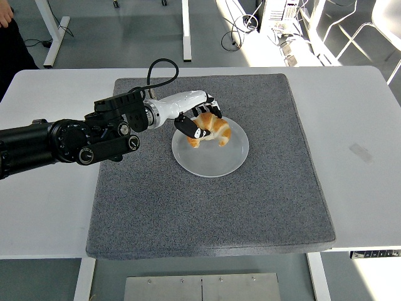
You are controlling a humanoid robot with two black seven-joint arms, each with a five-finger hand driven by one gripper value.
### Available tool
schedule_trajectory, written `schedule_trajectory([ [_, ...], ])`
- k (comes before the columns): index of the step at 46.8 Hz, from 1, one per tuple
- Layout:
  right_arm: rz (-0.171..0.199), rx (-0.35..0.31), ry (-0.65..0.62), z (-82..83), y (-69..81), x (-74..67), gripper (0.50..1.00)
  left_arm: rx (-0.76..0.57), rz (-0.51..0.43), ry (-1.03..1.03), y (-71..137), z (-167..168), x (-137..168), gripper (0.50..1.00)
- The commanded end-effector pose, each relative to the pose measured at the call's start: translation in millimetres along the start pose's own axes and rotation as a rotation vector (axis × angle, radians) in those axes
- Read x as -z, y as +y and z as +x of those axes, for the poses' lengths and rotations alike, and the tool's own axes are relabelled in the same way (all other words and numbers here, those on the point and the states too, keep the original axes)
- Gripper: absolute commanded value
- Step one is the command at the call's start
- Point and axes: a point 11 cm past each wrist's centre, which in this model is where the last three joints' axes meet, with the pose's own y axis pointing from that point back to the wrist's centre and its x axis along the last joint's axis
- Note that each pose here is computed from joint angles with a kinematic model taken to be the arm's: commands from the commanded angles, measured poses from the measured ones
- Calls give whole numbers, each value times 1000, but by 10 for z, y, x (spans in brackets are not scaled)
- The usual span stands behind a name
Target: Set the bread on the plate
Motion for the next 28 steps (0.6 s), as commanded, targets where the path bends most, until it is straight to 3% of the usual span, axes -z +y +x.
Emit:
schedule_trajectory([
  [1, 0, 0, 0, 0, 0, 0, 1000, 8, 4, 1, -5, -51, 19, 637],
  [28, 0, 0, 0, 0, 0, 0, 1000, 21, 34, -17, -35, -192, 145, 664],
])
